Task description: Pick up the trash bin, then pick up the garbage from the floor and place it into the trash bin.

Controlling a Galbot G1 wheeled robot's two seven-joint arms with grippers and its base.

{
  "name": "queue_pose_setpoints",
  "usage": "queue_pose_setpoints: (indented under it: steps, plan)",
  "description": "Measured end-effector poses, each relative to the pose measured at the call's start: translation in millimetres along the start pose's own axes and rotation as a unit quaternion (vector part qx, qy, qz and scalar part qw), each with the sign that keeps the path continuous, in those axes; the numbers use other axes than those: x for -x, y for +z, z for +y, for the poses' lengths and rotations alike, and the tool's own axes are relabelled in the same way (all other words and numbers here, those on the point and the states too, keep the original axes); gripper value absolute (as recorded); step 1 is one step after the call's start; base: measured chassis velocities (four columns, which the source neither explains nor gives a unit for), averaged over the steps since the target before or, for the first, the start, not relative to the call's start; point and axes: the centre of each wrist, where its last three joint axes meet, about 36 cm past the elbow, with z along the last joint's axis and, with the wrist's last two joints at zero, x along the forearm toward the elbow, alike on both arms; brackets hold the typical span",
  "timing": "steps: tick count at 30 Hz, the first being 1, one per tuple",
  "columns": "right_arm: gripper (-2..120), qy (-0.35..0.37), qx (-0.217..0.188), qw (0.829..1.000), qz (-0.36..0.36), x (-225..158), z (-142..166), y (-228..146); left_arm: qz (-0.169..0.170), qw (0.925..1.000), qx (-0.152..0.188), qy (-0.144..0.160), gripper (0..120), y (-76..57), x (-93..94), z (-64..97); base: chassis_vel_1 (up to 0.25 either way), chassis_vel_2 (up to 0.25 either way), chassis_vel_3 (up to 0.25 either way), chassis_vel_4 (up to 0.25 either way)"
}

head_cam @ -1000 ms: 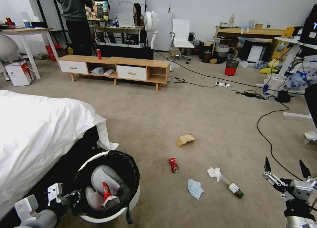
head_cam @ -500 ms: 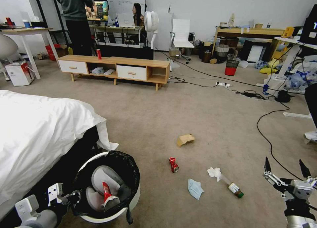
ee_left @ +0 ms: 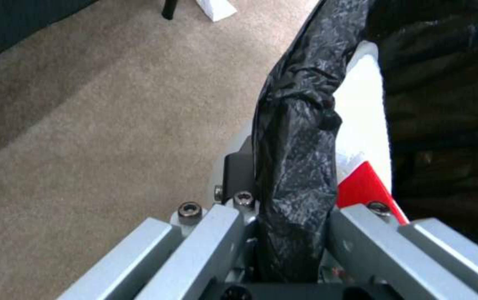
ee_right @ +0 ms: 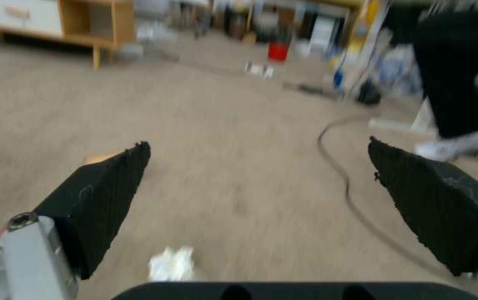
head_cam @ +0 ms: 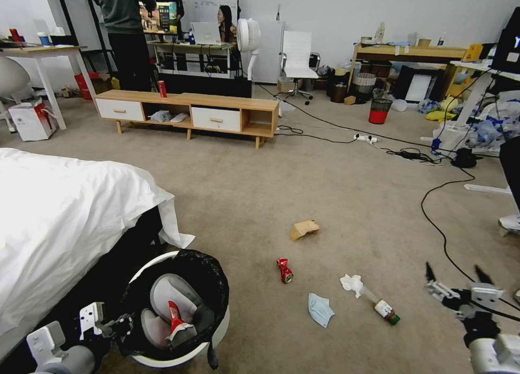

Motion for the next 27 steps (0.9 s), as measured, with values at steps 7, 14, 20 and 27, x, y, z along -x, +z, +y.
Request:
queue_pose_setpoints:
  steps: [7, 14, 20, 27]
  plan:
    - [100, -0.045, 0.01, 0.994, 0.094, 4.9, 22.0, -28.0, -0.002, 1.0, -0.003, 0.001, 1, 2.0, -2.7, -1.9, 0.0, 0.0, 0.0, 0.0]
    - [100, -0.098, 0.01, 0.975, 0.199, 13.3, 28.4, -50.8, -0.004, 1.0, -0.005, 0.0, 1, 3.0, -3.5, -2.0, 0.0, 0.0, 0.0, 0.0]
    - [100, -0.134, -0.014, 0.952, 0.274, 31.0, 20.1, -46.0, -0.005, 1.0, -0.007, -0.001, 1, 5.5, -3.4, -2.3, 0.0, 0.0, 0.0, 0.0]
    - [100, -0.145, -0.049, 0.94, 0.306, 48.1, 9.8, -19.0, -0.004, 1.0, -0.006, -0.003, 1, 7.4, -2.1, -0.9, 0.0, 0.0, 0.0, 0.0]
